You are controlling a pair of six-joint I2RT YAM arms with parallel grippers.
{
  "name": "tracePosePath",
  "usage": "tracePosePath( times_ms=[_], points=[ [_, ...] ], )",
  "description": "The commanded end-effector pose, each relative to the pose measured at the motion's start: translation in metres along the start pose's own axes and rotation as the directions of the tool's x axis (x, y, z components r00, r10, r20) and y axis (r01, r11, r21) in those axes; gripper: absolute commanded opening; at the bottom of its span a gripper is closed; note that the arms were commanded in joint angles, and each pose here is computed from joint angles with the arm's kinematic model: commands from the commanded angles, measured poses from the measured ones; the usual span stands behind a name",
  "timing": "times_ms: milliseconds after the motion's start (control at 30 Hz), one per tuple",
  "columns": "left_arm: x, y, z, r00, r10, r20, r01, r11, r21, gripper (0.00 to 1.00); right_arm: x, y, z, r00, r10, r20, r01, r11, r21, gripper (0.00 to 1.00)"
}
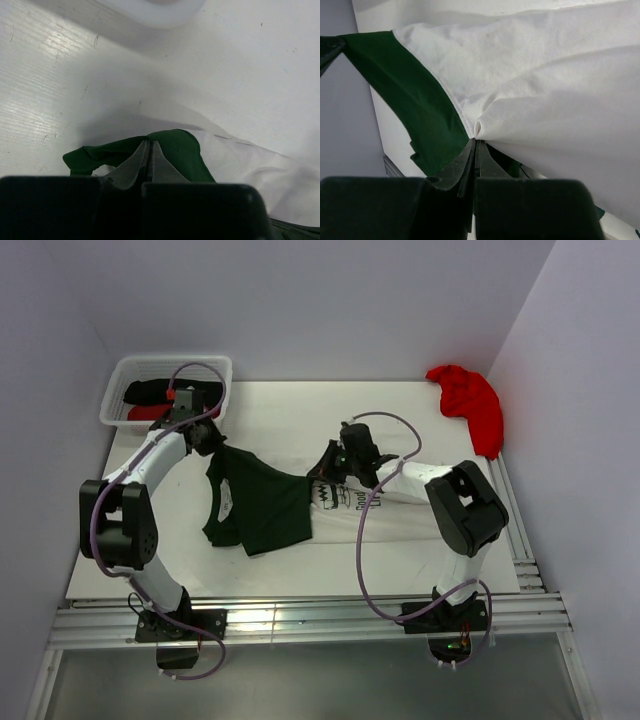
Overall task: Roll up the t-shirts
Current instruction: Fold the tshirt
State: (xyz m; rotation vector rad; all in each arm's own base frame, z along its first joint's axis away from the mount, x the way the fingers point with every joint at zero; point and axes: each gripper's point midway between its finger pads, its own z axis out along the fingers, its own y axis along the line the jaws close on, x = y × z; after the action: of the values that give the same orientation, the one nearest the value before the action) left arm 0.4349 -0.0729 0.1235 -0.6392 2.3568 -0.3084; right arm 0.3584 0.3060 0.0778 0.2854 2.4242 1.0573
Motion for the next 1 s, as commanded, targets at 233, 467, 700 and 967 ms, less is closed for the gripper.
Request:
tracePosePath(
  times_ms=[233,467,700,967],
  points=[
    [0.001,0.017,0.03,1.0,0.023,0.006,-0.023,0.998,-0.051,0.01,-0.015,0.007,0.016,1.0,0.006,0.023,-0.005,1.0,-0.022,0.0],
    [0.006,0.031,0.033,0.999,0.021,0.033,-0.018,0.995,-0.093,0.0,-0.003,-0.013,0.016,1.0,0.024,0.013,-0.024,1.0,0.014,0.0],
    [0.011,0.037,0.038,0.999,0.02,0.026,-0.017,0.993,-0.113,0.0,0.014,-0.036,0.02,0.999,0.036,-0.03,-0.034,0.997,0.069,0.0],
    [0.002,0.028,0.035,0.997,0.018,0.078,-0.014,0.998,-0.06,0.16,0.007,-0.035,0.011,1.0,-0.012,-0.009,0.012,0.997,0.082,0.23]
  ],
)
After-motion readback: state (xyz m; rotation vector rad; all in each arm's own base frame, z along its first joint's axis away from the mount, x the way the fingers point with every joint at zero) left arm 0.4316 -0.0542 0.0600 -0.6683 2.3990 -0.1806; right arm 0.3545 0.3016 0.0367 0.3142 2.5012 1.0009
